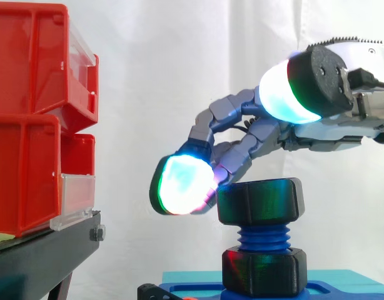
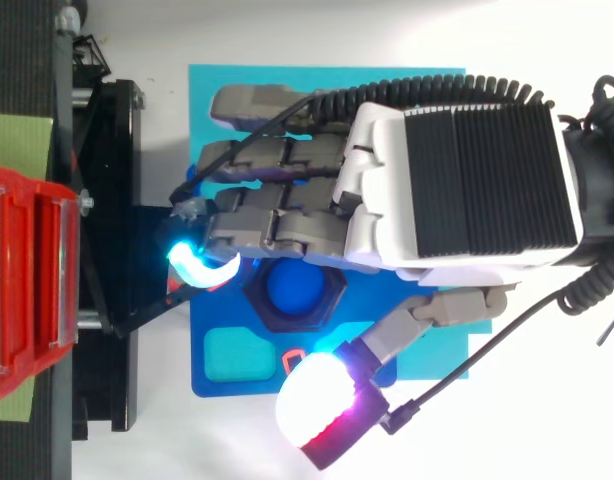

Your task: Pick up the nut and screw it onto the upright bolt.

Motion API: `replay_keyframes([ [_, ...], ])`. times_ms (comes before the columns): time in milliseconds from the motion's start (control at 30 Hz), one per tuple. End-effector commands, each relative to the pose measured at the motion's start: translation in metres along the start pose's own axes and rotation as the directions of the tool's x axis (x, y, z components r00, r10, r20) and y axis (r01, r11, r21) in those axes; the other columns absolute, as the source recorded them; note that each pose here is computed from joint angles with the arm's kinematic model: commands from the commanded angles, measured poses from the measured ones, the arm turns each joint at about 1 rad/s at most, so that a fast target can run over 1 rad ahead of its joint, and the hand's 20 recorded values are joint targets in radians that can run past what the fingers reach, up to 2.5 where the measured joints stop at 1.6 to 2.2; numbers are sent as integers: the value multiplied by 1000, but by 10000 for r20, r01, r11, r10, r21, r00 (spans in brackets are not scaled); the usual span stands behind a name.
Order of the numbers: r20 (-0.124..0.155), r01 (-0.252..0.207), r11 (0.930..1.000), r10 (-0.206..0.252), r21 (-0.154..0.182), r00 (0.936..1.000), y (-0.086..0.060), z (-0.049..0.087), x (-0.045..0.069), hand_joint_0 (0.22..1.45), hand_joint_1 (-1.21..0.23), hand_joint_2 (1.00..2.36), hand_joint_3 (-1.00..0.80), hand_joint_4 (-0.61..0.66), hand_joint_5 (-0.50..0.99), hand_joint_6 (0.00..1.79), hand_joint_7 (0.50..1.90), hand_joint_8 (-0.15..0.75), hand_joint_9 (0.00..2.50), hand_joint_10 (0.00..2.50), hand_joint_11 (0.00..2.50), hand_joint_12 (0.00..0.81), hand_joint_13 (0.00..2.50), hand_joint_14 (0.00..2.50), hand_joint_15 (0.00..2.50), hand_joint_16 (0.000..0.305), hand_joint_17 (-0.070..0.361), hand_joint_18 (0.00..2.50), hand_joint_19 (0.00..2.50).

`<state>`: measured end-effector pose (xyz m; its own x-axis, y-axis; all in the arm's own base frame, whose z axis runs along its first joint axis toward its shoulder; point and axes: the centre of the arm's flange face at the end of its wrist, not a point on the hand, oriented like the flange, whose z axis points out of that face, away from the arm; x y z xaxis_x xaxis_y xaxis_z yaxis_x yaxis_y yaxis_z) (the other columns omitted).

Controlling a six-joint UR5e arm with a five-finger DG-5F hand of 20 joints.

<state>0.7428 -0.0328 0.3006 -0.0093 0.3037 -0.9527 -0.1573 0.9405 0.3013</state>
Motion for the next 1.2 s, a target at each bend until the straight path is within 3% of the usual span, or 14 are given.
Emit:
replay_keyframes([
  [0, -285, -16, 10000, 19, 90, 9996, -3, -3, 2, 488, -166, 1000, -500, 323, -100, 503, 880, 290, 680, 0, 0, 319, 473, 0, 0, 35, 78, 218, 0],
  [233, -453, -24, 10000, 24, 15, 9990, -8, -7, 2, 491, -173, 1000, -500, 318, -92, 504, 954, 293, 691, 0, 0, 316, 479, 0, 0, 34, 77, 218, 0],
  [967, -472, 11, 9997, 1, 261, 9989, -29, -13, -4, 501, -200, 1000, -500, 283, -26, 505, 1396, 300, 744, 0, 0, 309, 533, 0, 0, 33, 75, 261, 0],
  [1167, -488, 56, 9995, -41, 312, 9988, -35, -15, -6, 515, -229, 1000, -500, 226, 6, 611, 1179, 300, 926, 0, 0, 293, 606, 0, 0, 32, 71, 346, 0],
])
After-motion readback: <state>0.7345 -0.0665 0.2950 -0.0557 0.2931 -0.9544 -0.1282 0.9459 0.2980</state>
